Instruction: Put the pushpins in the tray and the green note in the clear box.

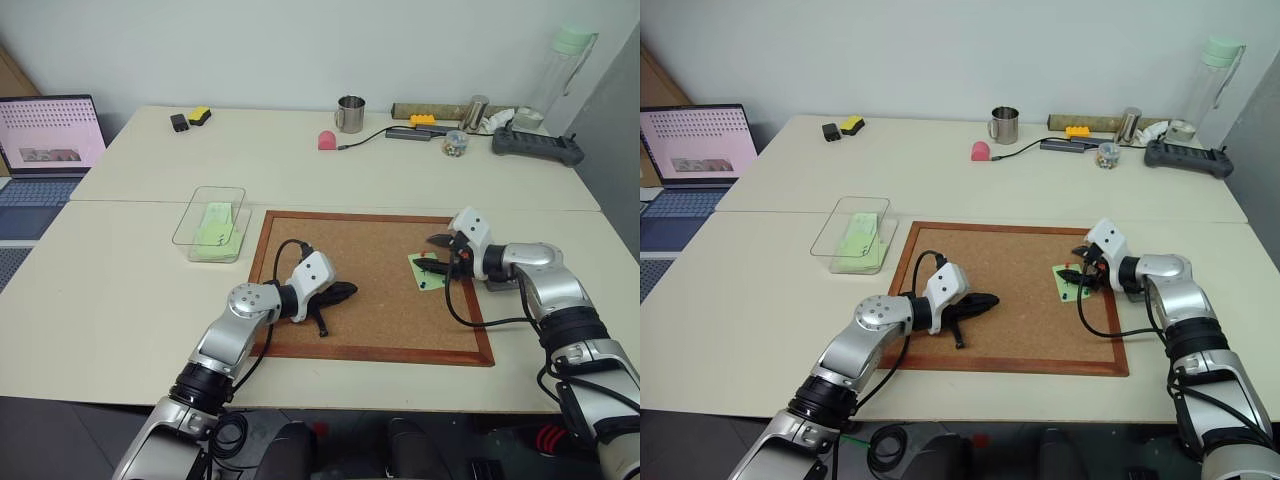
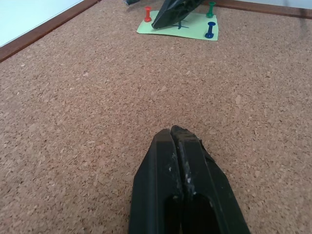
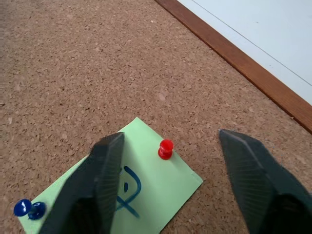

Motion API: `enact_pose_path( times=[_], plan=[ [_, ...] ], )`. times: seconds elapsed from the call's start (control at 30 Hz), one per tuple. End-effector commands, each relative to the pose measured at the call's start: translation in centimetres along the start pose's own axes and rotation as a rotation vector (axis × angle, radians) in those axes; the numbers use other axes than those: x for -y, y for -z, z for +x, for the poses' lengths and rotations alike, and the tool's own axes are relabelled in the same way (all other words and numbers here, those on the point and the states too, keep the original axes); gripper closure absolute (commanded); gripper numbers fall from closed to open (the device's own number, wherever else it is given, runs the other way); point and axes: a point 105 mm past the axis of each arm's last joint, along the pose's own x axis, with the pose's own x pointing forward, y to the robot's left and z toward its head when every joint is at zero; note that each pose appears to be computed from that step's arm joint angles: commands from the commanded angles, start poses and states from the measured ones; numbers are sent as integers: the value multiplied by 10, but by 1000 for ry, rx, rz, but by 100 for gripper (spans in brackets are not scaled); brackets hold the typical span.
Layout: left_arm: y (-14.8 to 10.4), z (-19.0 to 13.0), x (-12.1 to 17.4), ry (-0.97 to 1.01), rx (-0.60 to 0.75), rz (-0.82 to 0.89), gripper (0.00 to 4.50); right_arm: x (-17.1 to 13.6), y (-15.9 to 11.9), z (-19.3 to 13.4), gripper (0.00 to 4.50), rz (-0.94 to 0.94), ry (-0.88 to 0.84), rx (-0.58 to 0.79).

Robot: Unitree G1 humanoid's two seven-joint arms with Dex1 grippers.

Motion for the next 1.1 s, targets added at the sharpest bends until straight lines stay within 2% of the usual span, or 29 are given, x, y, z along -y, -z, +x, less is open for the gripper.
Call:
enact_pose_path(
  times=[0.03,0.2,0.37,1.1],
  plan=[
    [-1,-1,3,3,3,23,450,8,-16,-6,236,-17,20,59],
    [-1,-1,3,0,3,29,450,6,-14,-5,328,-11,12,55],
    [-2,-2,2,-2,2,36,450,4,-14,-5,443,-13,-4,51],
    [8,1,3,-5,-45,60,450,-1,-36,-16,448,50,-23,134]
  ],
)
